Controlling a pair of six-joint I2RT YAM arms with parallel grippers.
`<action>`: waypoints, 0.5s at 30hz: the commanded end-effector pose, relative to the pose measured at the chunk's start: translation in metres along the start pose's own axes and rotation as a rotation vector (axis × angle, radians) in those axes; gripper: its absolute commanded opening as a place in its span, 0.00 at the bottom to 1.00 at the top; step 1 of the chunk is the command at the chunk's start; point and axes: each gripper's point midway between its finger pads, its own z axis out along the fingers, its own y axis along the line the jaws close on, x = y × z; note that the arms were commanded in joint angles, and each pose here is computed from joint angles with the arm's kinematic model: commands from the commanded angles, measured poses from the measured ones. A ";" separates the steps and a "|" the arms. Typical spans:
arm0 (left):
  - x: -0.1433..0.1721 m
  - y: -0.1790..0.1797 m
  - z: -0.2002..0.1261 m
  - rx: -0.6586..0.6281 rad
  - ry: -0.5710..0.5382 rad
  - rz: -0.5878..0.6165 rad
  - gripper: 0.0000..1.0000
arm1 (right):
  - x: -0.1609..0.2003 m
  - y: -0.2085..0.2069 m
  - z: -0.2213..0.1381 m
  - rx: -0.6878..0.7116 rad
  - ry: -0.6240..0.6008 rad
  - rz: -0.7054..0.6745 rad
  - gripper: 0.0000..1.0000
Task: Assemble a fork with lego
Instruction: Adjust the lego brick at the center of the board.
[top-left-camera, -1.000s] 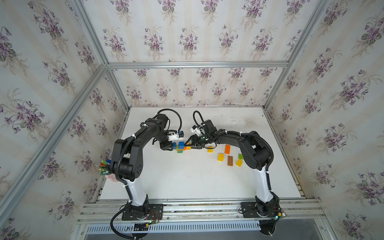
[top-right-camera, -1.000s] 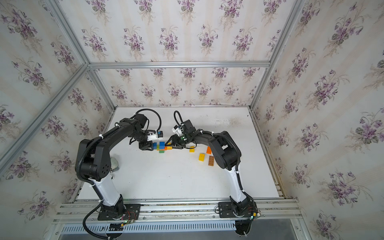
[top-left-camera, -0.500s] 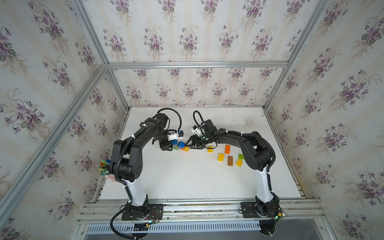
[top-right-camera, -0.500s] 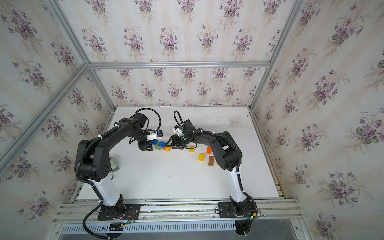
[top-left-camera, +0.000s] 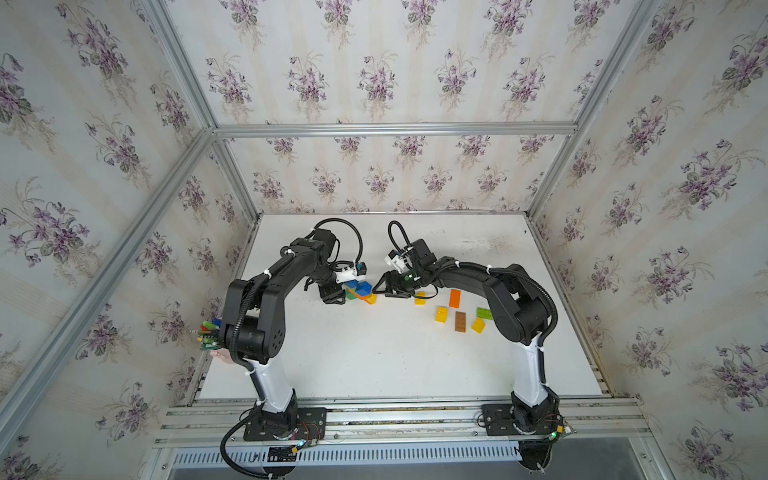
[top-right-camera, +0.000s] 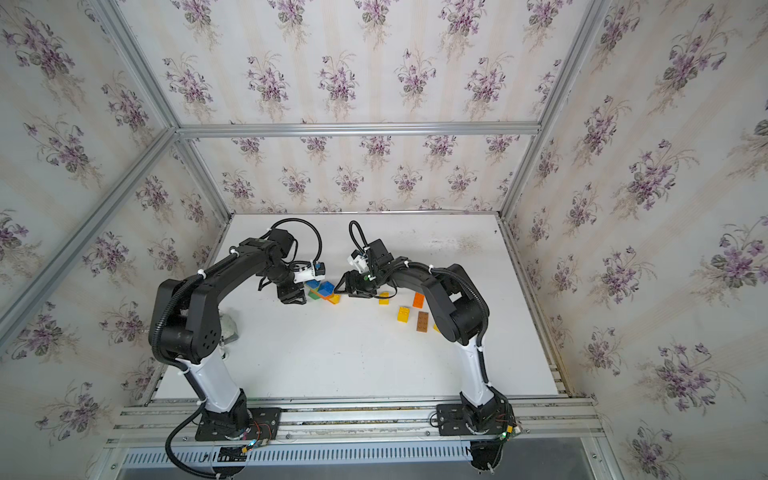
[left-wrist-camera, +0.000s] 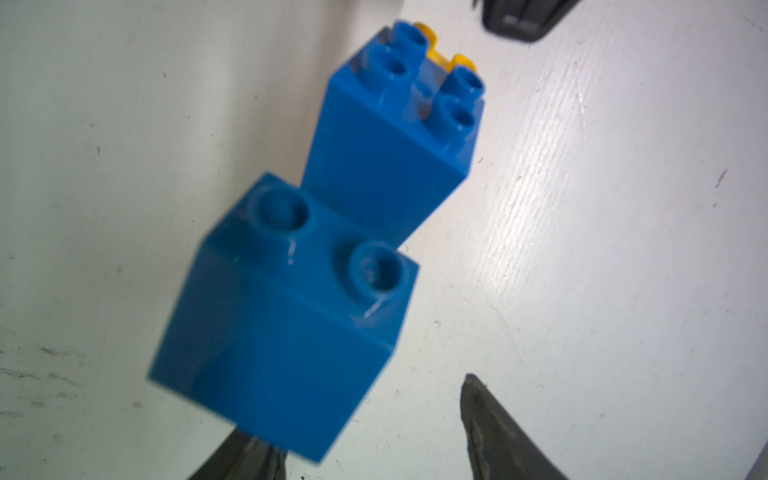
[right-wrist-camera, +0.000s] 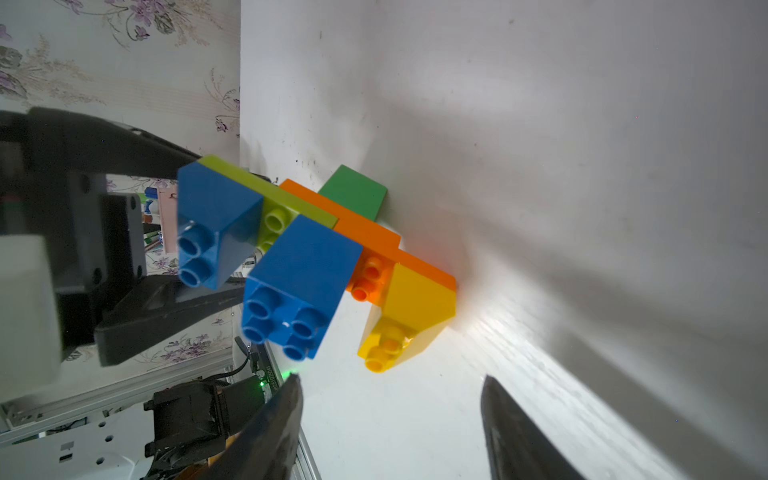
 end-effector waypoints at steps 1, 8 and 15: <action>-0.001 0.007 -0.006 -0.020 -0.015 -0.028 0.65 | -0.012 0.012 -0.014 -0.006 -0.070 -0.133 0.68; 0.004 0.009 -0.020 -0.048 -0.056 -0.100 0.66 | -0.013 0.022 -0.033 0.019 -0.165 -0.367 0.70; 0.012 0.021 -0.040 -0.188 -0.129 -0.249 0.67 | -0.023 0.034 -0.043 0.055 -0.252 -0.641 0.73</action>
